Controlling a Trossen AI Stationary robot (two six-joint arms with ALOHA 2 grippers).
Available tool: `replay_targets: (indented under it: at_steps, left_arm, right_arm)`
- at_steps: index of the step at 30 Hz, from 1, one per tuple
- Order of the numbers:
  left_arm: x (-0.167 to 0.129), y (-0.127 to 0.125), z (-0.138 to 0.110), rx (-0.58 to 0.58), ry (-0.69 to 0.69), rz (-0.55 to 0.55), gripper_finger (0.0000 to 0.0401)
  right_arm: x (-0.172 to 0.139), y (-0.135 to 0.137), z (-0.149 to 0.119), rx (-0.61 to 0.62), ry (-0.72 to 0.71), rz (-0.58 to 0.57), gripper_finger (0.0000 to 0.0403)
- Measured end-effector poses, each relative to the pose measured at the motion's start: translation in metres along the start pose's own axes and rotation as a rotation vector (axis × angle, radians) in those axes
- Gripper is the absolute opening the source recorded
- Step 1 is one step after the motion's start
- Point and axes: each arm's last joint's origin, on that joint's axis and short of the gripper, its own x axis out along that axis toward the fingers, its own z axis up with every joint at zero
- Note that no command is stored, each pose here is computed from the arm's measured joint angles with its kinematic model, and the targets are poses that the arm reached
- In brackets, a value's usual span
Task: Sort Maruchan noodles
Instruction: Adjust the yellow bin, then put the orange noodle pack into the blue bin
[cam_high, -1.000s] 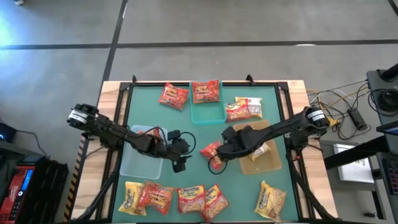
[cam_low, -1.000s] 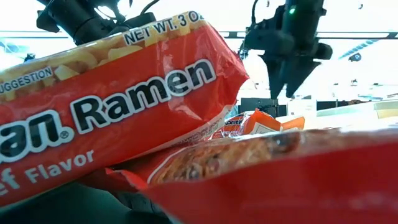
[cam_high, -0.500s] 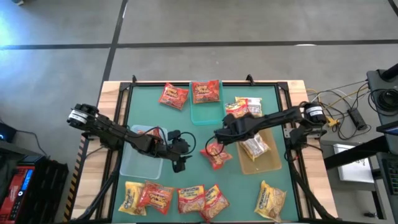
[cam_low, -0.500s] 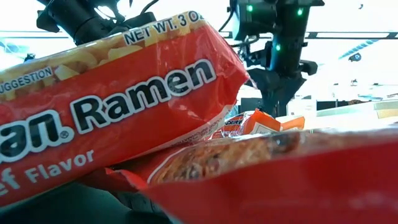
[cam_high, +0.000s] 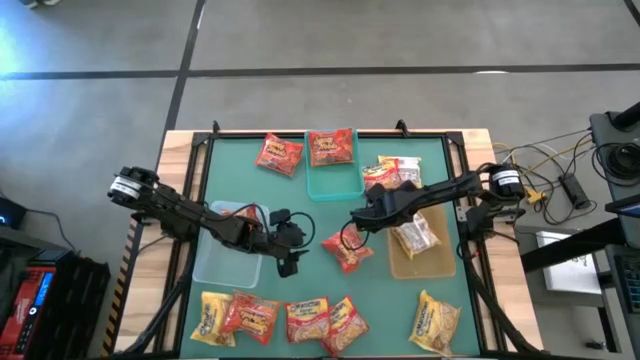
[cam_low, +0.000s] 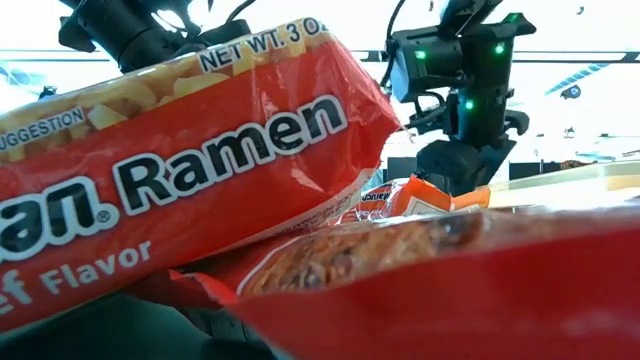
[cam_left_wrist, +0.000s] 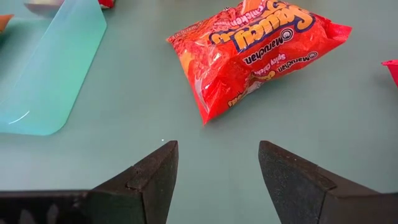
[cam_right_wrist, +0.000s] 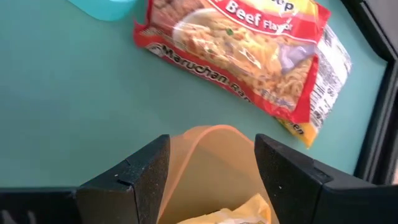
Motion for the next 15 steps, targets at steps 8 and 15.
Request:
replay_targets:
  at_steps: [8,15]
  left_arm:
    - [0.0,0.0,0.0,0.016,0.001,0.0,0.0207]
    - [0.0,-0.001,0.0,-0.01,0.012,-0.034,0.0207]
  right_arm:
    - [-0.018,0.001,0.011,0.003,-0.009,0.037,0.0224]
    - [-0.04,0.019,0.016,-0.021,-0.083,0.195,0.0224]
